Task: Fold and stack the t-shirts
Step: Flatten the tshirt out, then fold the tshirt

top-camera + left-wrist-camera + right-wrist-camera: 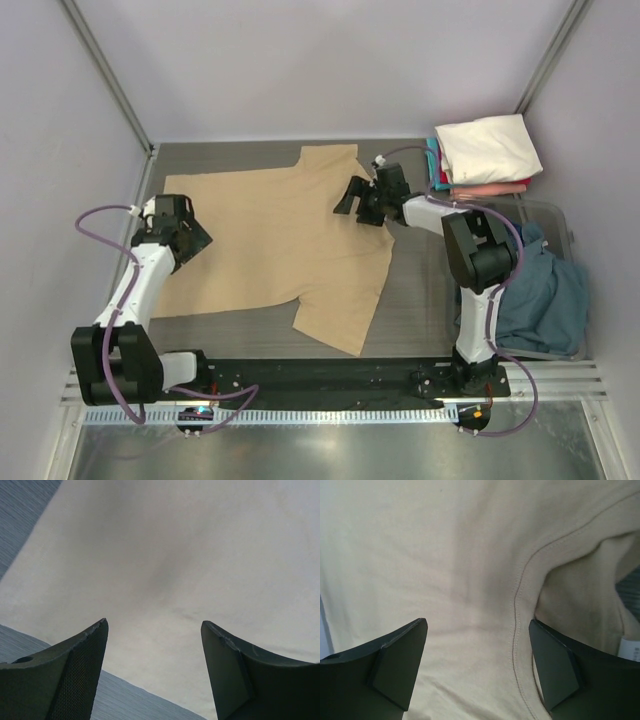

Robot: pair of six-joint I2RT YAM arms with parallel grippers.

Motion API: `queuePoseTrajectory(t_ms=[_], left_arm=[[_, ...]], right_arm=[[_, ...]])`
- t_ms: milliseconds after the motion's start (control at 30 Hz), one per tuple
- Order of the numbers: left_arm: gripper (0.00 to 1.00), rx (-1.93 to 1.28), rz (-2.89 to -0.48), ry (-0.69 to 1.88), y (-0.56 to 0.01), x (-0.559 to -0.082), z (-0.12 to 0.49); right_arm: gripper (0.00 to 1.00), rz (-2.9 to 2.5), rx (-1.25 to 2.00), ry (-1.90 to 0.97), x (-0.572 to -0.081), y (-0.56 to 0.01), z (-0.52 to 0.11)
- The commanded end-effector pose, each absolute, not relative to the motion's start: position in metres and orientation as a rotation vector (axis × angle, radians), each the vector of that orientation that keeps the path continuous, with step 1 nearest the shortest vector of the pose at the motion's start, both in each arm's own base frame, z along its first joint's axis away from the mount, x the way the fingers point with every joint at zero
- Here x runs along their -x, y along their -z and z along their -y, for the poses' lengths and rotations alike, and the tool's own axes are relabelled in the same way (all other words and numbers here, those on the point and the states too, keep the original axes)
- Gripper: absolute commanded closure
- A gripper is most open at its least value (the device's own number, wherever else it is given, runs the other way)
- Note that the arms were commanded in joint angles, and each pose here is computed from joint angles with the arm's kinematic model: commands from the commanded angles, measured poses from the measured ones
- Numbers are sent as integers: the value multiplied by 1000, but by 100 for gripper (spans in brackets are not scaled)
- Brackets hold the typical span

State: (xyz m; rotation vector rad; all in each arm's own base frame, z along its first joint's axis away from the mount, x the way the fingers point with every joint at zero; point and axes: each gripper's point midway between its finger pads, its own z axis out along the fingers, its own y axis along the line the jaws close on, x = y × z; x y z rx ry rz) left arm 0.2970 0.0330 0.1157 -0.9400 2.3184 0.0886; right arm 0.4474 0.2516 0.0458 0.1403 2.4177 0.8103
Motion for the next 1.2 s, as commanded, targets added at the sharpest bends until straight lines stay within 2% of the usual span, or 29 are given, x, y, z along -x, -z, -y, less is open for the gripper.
queuePoseTrajectory(t_ms=[0,200,367,567,767,833,1000,1167], left_arm=[[24,955,-2250,-89,-128,-312,-39],[25,967,-2267,-85,-121,-311,-37],[27,1006,-2291,-108,-113,-295,-37],[32,1107,-2323,-112,-85,-248,-14],[36,1235,-2257,-219,-68,-196,-14],[36,1257,-2271,-264,-58,-179,-17],[32,1300,-2291,-255,-36,-167,-11],[33,1313,-2211,-201,-31,-182,-11]], right_arm=[[11,-2524,-413,-660,-449,6,-180],[11,-2529,-636,-647,-445,25,-121],[11,-2524,-619,-651,-445,20,-116],[11,-2463,-446,-760,-453,-36,-134],[10,-2368,-258,-655,-452,-123,-147],[10,-2357,-249,-657,-443,-135,-150],[10,-2310,-221,-734,-416,-165,-160],[10,-2310,-199,-762,-393,-167,-161]])
